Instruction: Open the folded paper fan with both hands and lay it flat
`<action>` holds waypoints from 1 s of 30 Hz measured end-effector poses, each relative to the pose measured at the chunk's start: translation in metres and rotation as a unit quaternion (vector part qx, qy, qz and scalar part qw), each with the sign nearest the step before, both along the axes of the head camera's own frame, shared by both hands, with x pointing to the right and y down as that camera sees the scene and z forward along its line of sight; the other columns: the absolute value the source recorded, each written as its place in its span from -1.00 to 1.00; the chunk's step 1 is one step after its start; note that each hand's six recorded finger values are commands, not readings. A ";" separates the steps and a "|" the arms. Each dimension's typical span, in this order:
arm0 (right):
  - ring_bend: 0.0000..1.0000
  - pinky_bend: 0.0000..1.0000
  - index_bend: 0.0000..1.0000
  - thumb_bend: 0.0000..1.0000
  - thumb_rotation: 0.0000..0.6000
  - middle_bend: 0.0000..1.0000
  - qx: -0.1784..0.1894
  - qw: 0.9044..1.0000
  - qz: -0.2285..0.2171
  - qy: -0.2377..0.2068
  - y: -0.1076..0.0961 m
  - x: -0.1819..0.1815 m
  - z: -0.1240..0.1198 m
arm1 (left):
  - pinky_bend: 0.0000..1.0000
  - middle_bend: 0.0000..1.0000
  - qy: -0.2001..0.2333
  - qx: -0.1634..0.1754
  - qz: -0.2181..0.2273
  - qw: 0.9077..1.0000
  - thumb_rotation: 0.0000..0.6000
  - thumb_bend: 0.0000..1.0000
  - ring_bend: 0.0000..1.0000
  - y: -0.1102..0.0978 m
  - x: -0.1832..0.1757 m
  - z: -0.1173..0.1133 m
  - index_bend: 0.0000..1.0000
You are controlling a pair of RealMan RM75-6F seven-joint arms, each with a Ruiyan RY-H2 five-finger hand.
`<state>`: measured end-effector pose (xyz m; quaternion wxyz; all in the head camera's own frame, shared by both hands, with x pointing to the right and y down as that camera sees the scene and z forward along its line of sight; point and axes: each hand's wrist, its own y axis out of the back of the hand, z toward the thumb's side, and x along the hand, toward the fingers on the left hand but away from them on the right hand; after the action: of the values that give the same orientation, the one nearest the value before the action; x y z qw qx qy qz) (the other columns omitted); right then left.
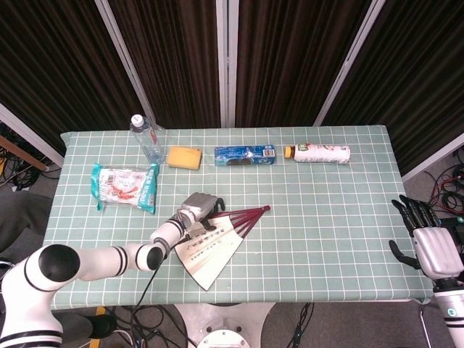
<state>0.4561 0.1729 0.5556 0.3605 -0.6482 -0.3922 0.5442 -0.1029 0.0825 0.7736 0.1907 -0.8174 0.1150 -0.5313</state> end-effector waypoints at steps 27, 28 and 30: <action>-1.00 -1.00 -0.97 -0.39 1.00 -1.00 -0.001 1.000 -0.001 -0.012 0.000 -0.001 -0.003 | 0.68 0.50 0.044 0.061 -0.010 0.997 1.00 -0.38 0.58 -0.010 -0.010 -0.038 0.41; -1.00 -1.00 -0.97 -0.39 1.00 -1.00 -0.003 1.000 -0.001 -0.015 0.000 -0.002 -0.002 | 0.69 0.50 0.053 0.071 -0.014 0.996 1.00 -0.38 0.58 -0.011 -0.014 -0.048 0.41; -1.00 -1.00 -0.97 -0.39 1.00 -1.00 -0.013 1.000 -0.003 -0.024 0.000 -0.004 0.002 | 0.69 0.50 0.069 0.086 -0.022 0.994 1.00 -0.38 0.58 -0.013 -0.022 -0.063 0.41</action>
<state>0.4520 0.1728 0.5576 0.3440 -0.6665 -0.3919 0.5327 -0.1248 0.0692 0.7106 0.2399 -0.8303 0.1907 -0.4655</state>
